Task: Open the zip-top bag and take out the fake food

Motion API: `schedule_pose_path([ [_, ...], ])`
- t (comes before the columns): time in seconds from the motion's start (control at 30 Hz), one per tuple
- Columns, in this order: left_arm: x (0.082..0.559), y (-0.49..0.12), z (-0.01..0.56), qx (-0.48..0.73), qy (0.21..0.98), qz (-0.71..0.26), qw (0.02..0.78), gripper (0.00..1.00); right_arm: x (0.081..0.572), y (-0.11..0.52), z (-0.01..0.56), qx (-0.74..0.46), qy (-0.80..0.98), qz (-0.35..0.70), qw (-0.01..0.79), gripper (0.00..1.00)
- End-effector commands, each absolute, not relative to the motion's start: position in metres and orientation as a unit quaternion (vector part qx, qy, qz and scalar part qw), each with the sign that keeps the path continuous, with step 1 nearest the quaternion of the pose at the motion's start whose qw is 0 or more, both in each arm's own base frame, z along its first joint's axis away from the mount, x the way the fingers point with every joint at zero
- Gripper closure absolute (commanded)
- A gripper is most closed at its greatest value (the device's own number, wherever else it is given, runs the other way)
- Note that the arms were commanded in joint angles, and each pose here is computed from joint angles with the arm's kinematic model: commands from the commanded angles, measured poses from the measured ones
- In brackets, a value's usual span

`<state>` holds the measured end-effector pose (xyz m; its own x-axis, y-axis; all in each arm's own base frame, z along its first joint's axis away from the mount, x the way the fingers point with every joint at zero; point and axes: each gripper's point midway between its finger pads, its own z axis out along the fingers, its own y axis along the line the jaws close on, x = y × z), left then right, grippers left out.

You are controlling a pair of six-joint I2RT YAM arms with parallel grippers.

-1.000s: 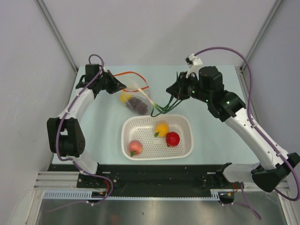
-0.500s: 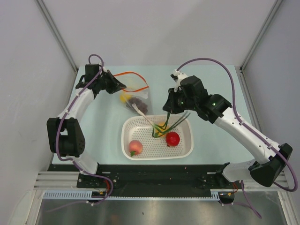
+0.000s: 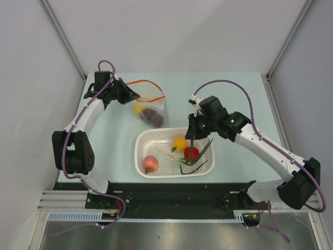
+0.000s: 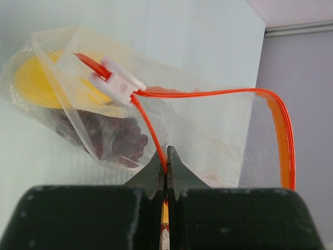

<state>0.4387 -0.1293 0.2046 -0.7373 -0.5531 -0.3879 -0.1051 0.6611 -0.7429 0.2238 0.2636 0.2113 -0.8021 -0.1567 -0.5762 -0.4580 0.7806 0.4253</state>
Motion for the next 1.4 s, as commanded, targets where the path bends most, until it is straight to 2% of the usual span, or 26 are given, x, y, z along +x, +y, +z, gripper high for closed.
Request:
schedule_pose_path([
  [0.0,0.442,-0.126,0.217,-0.18,0.852,-0.366,0.329,1.0,0.226,0.28,0.202,-0.21,0.885,0.329,0.253,1.0],
  [0.33,0.443,-0.126,0.218,-0.179,0.852,-0.367,0.329,1.0,0.221,0.287,0.148,-0.221,0.89,0.369,0.154,0.98],
  [0.53,0.443,-0.127,0.218,-0.177,0.851,-0.368,0.329,1.0,0.214,0.28,0.123,-0.22,0.905,0.346,0.115,0.86],
  [0.63,0.443,-0.127,0.216,-0.178,0.851,-0.368,0.329,1.0,0.215,0.272,0.123,-0.213,0.913,0.328,0.12,0.75],
  [0.67,0.443,-0.127,0.215,-0.179,0.851,-0.369,0.328,1.0,0.217,0.27,0.124,-0.211,0.915,0.32,0.126,0.64],
  [0.73,0.443,-0.128,0.215,-0.178,0.85,-0.372,0.328,1.0,0.22,0.266,0.129,-0.207,0.916,0.314,0.139,0.53],
  [0.77,0.443,-0.128,0.215,-0.177,0.849,-0.373,0.328,1.0,0.223,0.263,0.13,-0.202,0.917,0.31,0.145,0.44],
  [0.9,0.442,-0.128,0.216,-0.174,0.849,-0.374,0.331,1.0,0.238,0.259,0.147,-0.197,0.913,0.299,0.197,0.28],
  [1.17,0.44,-0.133,0.213,-0.169,0.85,-0.381,0.322,1.0,0.295,0.273,0.209,-0.184,0.886,0.29,0.311,0.21],
  [1.37,0.438,-0.14,0.215,-0.165,0.849,-0.385,0.321,1.0,0.346,0.304,0.265,-0.167,0.854,0.311,0.382,0.23],
])
